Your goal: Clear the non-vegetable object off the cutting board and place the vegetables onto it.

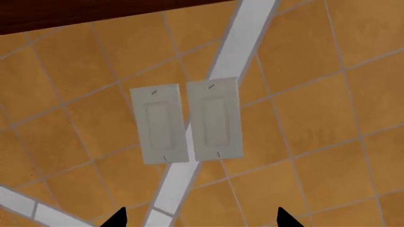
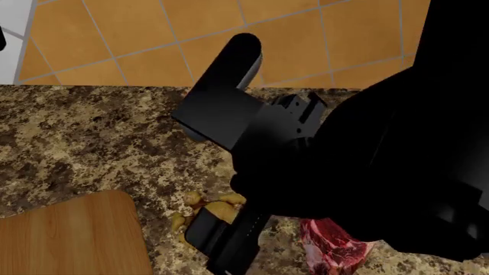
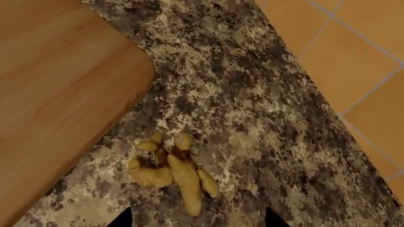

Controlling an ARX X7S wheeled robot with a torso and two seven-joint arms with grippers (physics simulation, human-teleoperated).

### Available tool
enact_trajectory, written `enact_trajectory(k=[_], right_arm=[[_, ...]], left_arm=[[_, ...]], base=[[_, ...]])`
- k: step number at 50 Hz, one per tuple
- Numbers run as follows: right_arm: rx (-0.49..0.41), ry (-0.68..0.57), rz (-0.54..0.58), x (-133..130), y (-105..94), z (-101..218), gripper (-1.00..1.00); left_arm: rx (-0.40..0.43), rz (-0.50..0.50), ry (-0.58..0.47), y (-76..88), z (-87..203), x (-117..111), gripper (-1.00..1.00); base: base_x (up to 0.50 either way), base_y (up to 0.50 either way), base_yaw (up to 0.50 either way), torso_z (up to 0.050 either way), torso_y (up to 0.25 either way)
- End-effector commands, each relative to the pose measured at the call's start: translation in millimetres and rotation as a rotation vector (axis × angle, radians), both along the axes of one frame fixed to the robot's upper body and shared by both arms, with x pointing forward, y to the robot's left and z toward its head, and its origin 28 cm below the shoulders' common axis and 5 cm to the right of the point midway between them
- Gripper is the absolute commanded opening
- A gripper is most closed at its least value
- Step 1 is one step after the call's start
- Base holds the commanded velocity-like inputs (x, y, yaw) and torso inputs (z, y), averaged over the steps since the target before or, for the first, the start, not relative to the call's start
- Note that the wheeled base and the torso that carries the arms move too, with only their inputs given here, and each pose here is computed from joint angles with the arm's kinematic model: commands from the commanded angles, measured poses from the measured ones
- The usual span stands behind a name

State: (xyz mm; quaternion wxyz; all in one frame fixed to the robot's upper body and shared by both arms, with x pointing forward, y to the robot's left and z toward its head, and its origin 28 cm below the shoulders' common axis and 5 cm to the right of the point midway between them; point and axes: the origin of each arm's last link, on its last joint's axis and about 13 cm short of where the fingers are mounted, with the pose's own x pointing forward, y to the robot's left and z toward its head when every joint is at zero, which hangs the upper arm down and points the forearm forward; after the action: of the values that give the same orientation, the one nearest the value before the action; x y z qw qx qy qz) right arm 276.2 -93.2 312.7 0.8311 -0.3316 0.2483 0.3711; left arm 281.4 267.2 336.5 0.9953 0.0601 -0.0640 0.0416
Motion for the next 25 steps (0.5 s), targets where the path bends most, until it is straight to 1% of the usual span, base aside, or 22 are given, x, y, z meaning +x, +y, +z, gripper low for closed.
enact_trajectory(k=[1,7,8,12,25], right_arm=[[-0.022,0.030,0.064,8,10.3,-1,1.00],[-0.023,0.042,0.073,10,12.4,-5,1.00],[-0.035,0.035,0.075,11,12.6,-6,1.00],[-0.035,0.027,0.075,13,14.6,-6,1.00],[-0.063,0.034,0.121,19,26.0,-13,1.00]], left_arm=[[-0.024,-0.051,-0.003,-2.2,3,0,1.00],[-0.024,-0.049,-0.002,-1.5,2,0,1.00],[-0.024,-0.050,-0.002,-1.5,2,0,1.00],[-0.026,-0.050,-0.001,-1.4,1,0,1.00],[-0.026,-0.048,-0.003,-0.4,2,1,1.00]], base=[[0.00,0.00,0.00,0.000,0.000],[0.00,0.00,0.00,0.000,0.000],[0.00,0.00,0.00,0.000,0.000],[0.00,0.00,0.00,0.000,0.000],[0.00,0.00,0.00,0.000,0.000]])
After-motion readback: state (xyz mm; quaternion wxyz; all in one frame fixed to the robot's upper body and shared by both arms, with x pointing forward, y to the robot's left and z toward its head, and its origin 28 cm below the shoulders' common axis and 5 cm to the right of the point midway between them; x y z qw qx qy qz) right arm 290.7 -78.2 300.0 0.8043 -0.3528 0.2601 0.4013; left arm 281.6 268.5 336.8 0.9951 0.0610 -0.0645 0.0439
